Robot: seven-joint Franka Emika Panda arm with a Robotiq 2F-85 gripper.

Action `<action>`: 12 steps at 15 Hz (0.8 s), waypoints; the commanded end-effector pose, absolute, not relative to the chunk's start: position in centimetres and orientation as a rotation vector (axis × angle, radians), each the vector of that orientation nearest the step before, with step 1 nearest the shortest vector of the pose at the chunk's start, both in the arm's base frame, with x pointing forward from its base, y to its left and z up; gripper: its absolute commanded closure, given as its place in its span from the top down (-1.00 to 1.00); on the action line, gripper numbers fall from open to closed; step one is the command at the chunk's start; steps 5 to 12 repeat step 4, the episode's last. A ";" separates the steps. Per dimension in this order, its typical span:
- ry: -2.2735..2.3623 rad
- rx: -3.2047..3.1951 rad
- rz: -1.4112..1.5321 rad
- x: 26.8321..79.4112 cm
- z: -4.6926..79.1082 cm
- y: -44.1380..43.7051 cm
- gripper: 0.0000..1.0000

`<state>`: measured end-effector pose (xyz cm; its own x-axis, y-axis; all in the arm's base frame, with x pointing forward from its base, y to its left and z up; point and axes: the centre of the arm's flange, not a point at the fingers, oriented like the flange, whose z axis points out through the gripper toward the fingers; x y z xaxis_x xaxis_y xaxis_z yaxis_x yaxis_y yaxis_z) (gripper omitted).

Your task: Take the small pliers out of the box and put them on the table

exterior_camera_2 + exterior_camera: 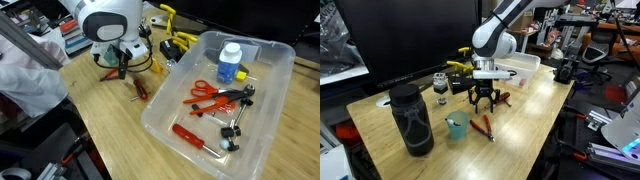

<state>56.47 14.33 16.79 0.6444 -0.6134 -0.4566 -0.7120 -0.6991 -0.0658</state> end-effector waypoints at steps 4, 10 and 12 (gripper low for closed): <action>1.084 -2.624 0.596 56.5 16.8 14.3 0.65; 1.084 -2.624 0.596 56.5 16.8 14.3 0.65; 1.084 -2.624 0.596 56.5 16.8 14.3 0.65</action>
